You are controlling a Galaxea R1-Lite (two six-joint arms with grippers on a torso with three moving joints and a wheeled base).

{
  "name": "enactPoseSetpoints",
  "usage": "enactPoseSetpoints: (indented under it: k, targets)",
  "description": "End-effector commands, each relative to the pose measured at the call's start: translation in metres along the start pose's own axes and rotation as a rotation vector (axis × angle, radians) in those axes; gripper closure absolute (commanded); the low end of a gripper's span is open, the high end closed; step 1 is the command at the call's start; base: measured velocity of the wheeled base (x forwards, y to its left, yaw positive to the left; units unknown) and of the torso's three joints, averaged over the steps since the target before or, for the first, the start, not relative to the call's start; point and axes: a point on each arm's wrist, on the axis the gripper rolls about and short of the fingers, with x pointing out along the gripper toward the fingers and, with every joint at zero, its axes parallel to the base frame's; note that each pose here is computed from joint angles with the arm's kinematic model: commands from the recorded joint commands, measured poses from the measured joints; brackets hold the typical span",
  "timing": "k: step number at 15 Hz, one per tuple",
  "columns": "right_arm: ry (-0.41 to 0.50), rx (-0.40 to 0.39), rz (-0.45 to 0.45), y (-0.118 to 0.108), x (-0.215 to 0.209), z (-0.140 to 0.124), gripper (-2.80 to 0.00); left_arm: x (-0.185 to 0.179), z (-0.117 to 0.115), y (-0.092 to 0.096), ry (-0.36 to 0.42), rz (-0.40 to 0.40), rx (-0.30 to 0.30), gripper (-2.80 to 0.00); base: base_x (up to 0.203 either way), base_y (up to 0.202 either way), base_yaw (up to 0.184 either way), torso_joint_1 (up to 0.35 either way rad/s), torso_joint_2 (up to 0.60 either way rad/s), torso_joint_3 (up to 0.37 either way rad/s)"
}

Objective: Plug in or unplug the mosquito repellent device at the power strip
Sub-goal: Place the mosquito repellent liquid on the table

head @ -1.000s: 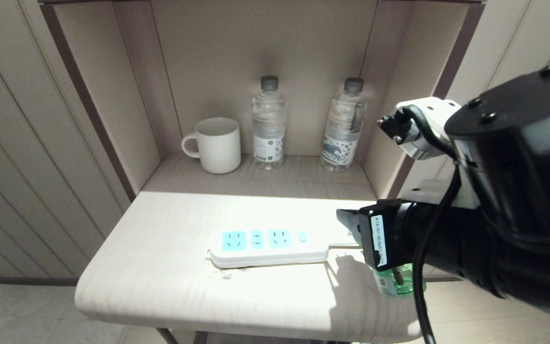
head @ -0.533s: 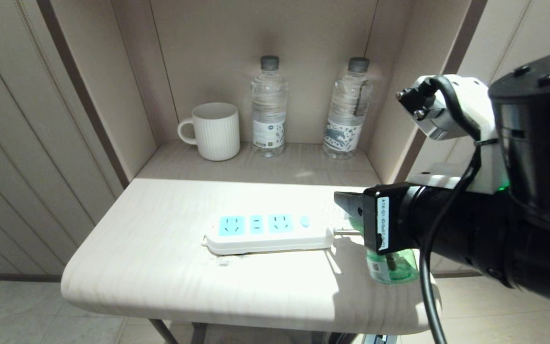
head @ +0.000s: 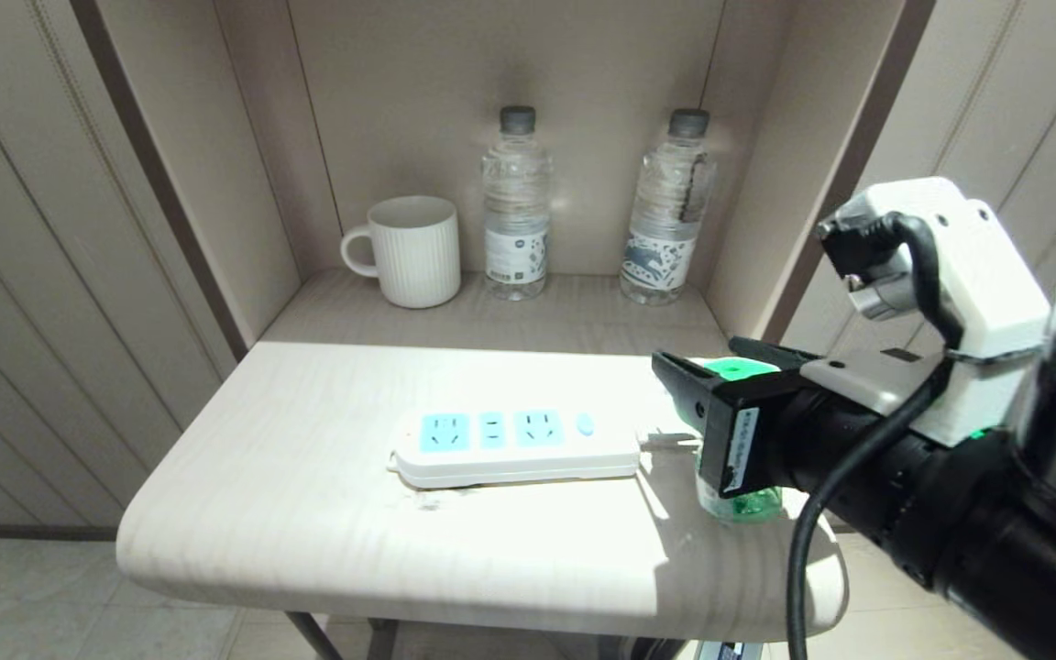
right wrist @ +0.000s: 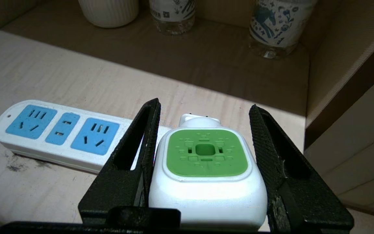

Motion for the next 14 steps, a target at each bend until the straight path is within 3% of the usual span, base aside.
enactPoseSetpoints:
  k: [1,7,11,14]
  targets:
    - [-0.111,0.018,-0.008,-0.002,-0.002,-0.003,0.00,0.000,0.000,0.000,0.002,0.000,0.000,0.00,0.000,0.000,0.000,0.000,0.00,0.000]
    - [-0.160,0.057,-0.044,-0.001,0.000,-0.009,0.00,0.000,0.000,0.000,0.002,0.000,0.000,0.00,0.000,0.000,0.000,0.000,0.00,0.000]
    - [-0.169,0.062,-0.036,0.020,0.016,-0.016,0.00,0.000,0.000,0.000,0.002,-0.001,0.000,0.00,0.000,0.000,0.000,0.000,0.00,0.000]
    - [-0.157,0.019,-0.033,0.043,0.025,-0.023,0.00,0.000,0.000,0.000,0.002,-0.001,0.000,0.00,0.000,0.000,0.000,0.000,0.00,0.000]
